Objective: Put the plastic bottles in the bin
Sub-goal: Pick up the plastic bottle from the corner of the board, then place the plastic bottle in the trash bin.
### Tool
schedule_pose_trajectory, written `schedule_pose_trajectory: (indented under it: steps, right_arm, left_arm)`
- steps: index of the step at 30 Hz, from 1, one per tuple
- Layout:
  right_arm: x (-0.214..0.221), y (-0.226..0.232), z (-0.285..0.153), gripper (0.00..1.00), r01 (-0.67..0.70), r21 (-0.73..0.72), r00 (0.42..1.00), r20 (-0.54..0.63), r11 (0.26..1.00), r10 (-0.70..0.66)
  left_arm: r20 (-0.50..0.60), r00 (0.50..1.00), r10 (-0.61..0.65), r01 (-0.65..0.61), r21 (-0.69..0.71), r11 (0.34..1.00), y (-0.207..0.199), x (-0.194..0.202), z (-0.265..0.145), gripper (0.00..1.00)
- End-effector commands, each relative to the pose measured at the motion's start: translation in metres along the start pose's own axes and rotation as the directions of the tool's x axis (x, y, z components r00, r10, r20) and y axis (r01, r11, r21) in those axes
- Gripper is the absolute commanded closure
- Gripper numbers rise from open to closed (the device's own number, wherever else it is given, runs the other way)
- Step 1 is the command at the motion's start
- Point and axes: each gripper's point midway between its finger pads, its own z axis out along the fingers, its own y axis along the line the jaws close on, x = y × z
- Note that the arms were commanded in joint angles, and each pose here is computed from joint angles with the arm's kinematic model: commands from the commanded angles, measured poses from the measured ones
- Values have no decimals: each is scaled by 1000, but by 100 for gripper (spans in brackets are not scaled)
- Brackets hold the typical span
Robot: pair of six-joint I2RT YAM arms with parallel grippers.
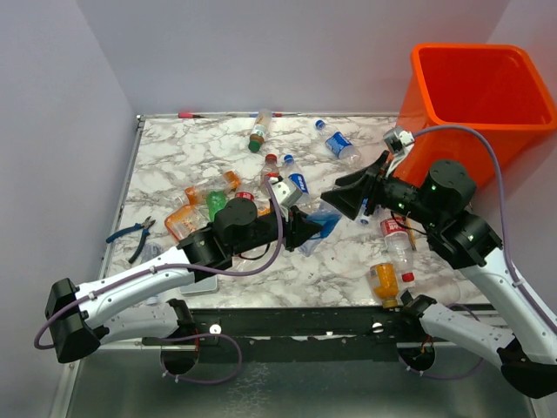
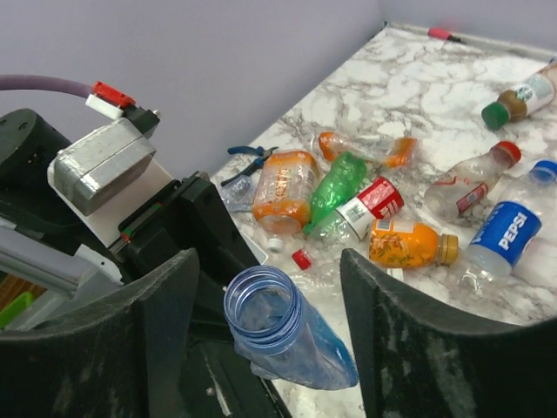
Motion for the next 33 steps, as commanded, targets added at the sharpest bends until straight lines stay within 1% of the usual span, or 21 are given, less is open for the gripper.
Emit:
schedule_pose_trajectory:
  steps: [1, 2, 4, 8, 9, 11, 12, 13, 14, 16, 18, 19, 21, 22, 24, 25, 26, 28, 30, 31, 33]
  right_arm:
    - [12, -6, 5, 39, -11, 15, 998, -58, 1000, 11]
    - [12, -6, 6, 46, -14, 16, 998, -58, 1000, 15]
    - [14, -7, 8, 58, -22, 20, 998, -65, 1000, 23]
    - [17, -9, 11, 71, -29, 20, 996, -87, 999, 30]
    - [17, -9, 11, 76, -29, 22, 996, -88, 999, 31]
    - [13, -10, 9, 96, -21, 40, 997, -77, 999, 24]
    - [9, -12, 7, 99, -15, 57, 997, -69, 998, 19]
    - [2, -13, 5, 100, 0, 74, 998, -56, 997, 4]
    - [-6, -14, 3, 100, 15, 97, 999, -45, 995, -11]
    - [-34, -18, -4, 100, 56, 166, 998, 5, 985, -58]
    - [-74, -25, -14, 100, 103, 273, 989, 76, 957, -129]
    - [-95, -32, -18, 100, 118, 344, 980, 114, 932, -166]
    - [-146, -48, -36, 100, 121, 509, 943, 208, 852, -259]
    - [-172, -57, -45, 100, 106, 593, 916, 254, 798, -311]
    - [-216, -75, -68, 100, 49, 747, 849, 318, 663, -421]
    - [-235, -85, -81, 100, 13, 819, 808, 329, 573, -489]
    - [-249, -95, -98, 100, -47, 883, 773, 328, 467, -543]
    - [-276, -103, -118, 100, -128, 937, 691, 319, 325, -648]
    - [-297, -106, -131, 100, -199, 948, 611, 317, 247, -725]
    - [-305, -110, -135, 100, -223, 951, 588, 308, 217, -748]
    - [-317, -130, -143, 100, -291, 945, 559, 295, 150, -775]
  left_arm:
    - [45, 999, -14, 12, 44, 999, -10, -19, 2, 100]
    - [46, 999, -16, 14, 45, 999, -11, -19, 2, 100]
    - [50, 999, -20, 18, 41, 999, -10, -20, 2, 100]
    - [77, 997, -26, 24, 23, 999, -8, -25, -1, 100]
    - [83, 996, -23, 21, 17, 1000, -7, -26, -2, 96]
    - [112, 994, -21, 20, 10, 1000, -5, -30, -4, 55]
    - [126, 992, -18, 17, 2, 1000, -4, -32, -6, 33]
    - [146, 989, -15, 17, -12, 1000, -1, -34, -8, 12]
    - [167, 986, -12, 17, -32, 999, 2, -37, -12, 2]
    - [215, 977, 8, 13, -95, 995, 13, -44, -21, 1]
    - [261, 964, 47, -1, -171, 985, 25, -54, -35, 1]
    - [284, 957, 66, -4, -215, 977, 32, -58, -42, 1]
    - [322, 940, 111, -9, -304, 953, 47, -67, -59, 1]
    - [333, 933, 134, -10, -350, 937, 54, -70, -67, 1]
    - [344, 921, 180, -16, -428, 903, 67, -73, -84, 1]
    - [344, 917, 200, -20, -463, 886, 73, -72, -91, 1]
    - [344, 913, 220, -21, -497, 868, 79, -72, -99, 1]
    - [331, 910, 251, -29, -552, 834, 90, -65, -112, 1]
    - [324, 905, 275, -34, -591, 806, 98, -59, -123, 1]
    - [322, 902, 287, -37, -605, 795, 102, -56, -128, 1]
    - [326, 896, 301, -28, -635, 772, 108, -52, -136, 1]
